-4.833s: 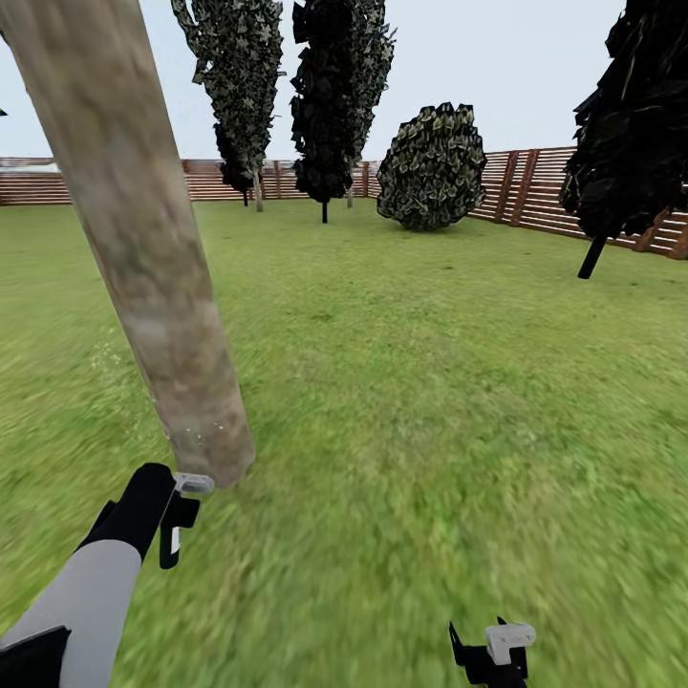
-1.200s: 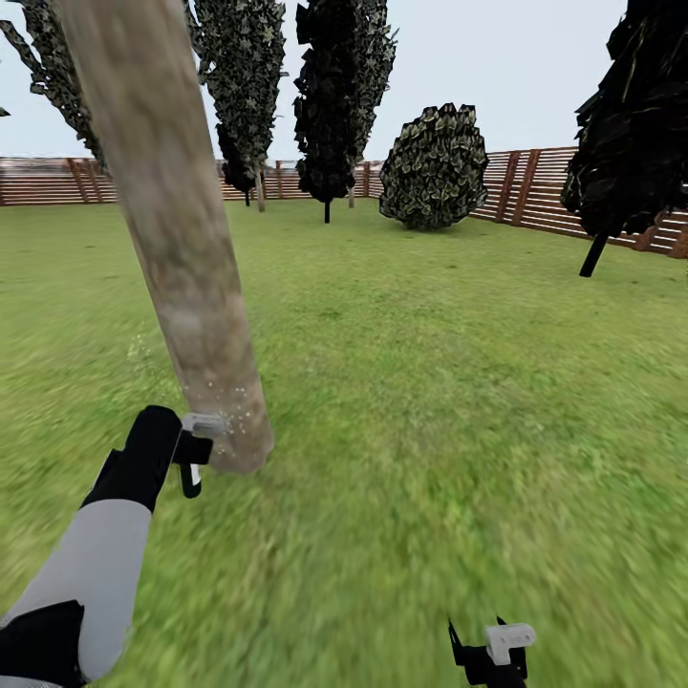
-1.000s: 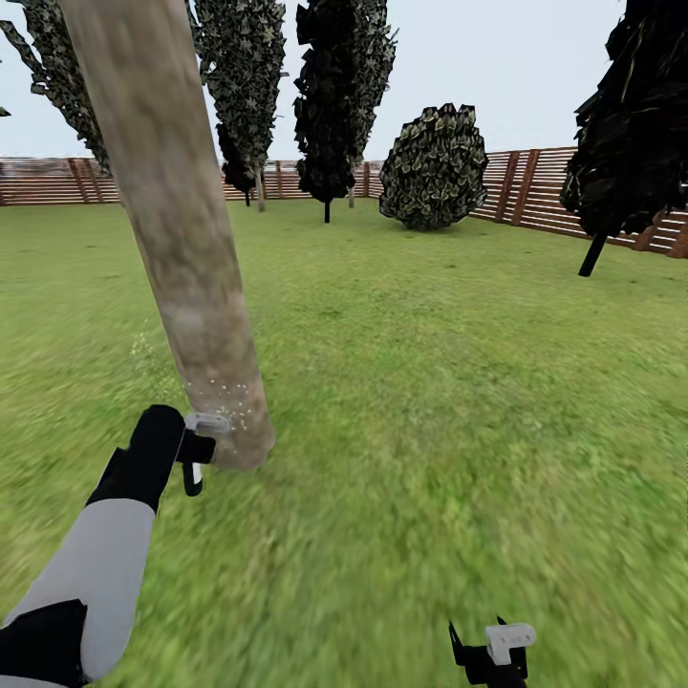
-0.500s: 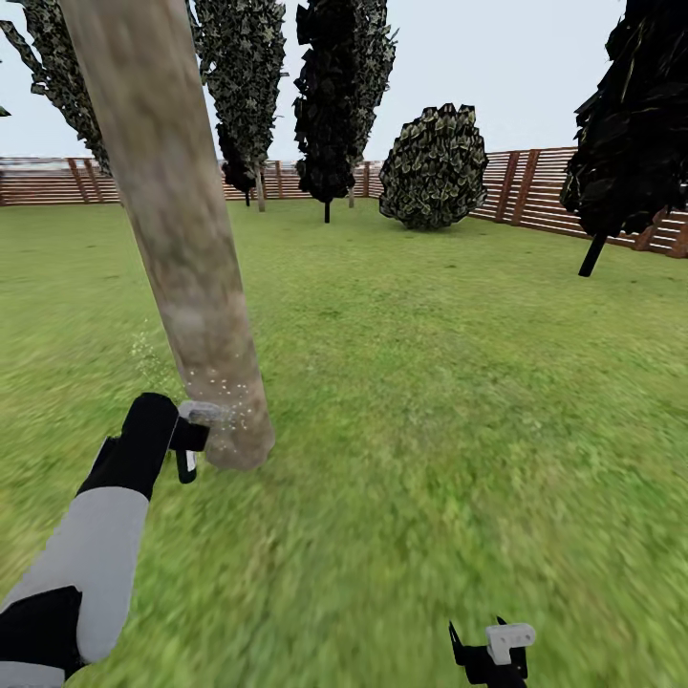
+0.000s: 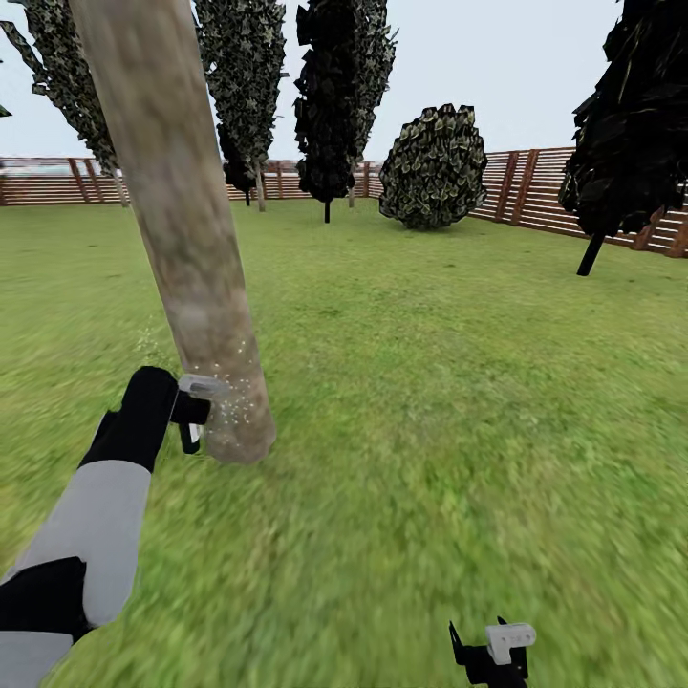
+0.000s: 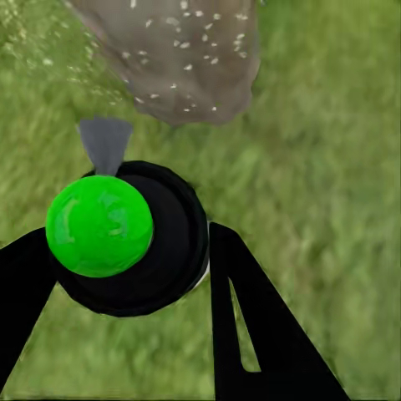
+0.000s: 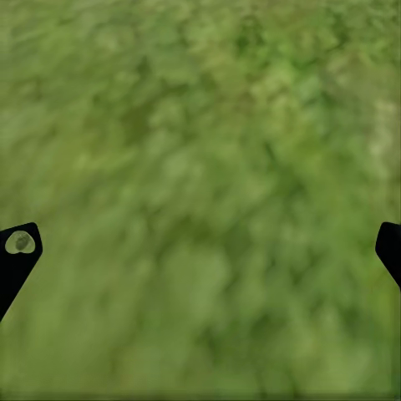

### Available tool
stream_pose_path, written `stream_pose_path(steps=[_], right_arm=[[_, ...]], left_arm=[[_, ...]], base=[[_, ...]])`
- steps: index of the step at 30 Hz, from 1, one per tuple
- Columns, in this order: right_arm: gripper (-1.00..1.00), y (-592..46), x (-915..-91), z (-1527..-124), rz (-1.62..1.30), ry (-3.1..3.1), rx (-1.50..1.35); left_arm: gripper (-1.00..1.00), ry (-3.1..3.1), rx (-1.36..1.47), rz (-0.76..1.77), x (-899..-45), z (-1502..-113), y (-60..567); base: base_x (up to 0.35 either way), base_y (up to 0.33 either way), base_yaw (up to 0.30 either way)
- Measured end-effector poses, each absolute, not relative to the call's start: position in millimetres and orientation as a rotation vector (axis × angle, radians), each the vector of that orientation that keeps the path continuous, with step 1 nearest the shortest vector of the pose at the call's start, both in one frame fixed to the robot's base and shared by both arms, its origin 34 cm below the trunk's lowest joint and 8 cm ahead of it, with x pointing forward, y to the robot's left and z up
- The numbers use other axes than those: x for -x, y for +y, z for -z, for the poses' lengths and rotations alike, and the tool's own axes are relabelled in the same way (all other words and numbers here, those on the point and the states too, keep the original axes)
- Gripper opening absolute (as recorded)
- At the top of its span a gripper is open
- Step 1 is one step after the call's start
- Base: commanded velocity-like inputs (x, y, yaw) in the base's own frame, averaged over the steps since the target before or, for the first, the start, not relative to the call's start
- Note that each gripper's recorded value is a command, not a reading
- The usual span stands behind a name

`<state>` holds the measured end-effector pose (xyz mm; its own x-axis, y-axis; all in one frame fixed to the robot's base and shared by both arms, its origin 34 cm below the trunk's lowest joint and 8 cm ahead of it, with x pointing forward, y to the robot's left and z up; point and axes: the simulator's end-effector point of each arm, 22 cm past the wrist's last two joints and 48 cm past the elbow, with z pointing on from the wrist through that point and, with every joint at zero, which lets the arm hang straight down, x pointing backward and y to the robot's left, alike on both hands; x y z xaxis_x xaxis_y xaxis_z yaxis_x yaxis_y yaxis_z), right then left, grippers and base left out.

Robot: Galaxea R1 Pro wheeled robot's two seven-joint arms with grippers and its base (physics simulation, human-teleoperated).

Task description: In the garden, pick up the pesticide atomizer on the floor and spray pesticide onto both trees until each tree trunk is fully covered.

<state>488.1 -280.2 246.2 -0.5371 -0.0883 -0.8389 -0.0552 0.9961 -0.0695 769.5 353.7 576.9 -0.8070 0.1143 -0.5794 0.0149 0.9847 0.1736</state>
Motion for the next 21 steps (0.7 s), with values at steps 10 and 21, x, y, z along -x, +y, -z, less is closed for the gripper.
stream_pose_path(steps=[10,21], right_arm=[[1.00,-281,-488,-246,0.043,2.139,0.099],[1.00,-281,-488,-246,0.043,2.139,0.100]], left_arm=[[-1.00,2.461,-0.082,-0.179,-785,-606,349],[-1.00,2.457,-0.057,-0.242,-787,-618,379]], base=[[0.000,0.000,0.000],[0.000,0.000,0.000]])
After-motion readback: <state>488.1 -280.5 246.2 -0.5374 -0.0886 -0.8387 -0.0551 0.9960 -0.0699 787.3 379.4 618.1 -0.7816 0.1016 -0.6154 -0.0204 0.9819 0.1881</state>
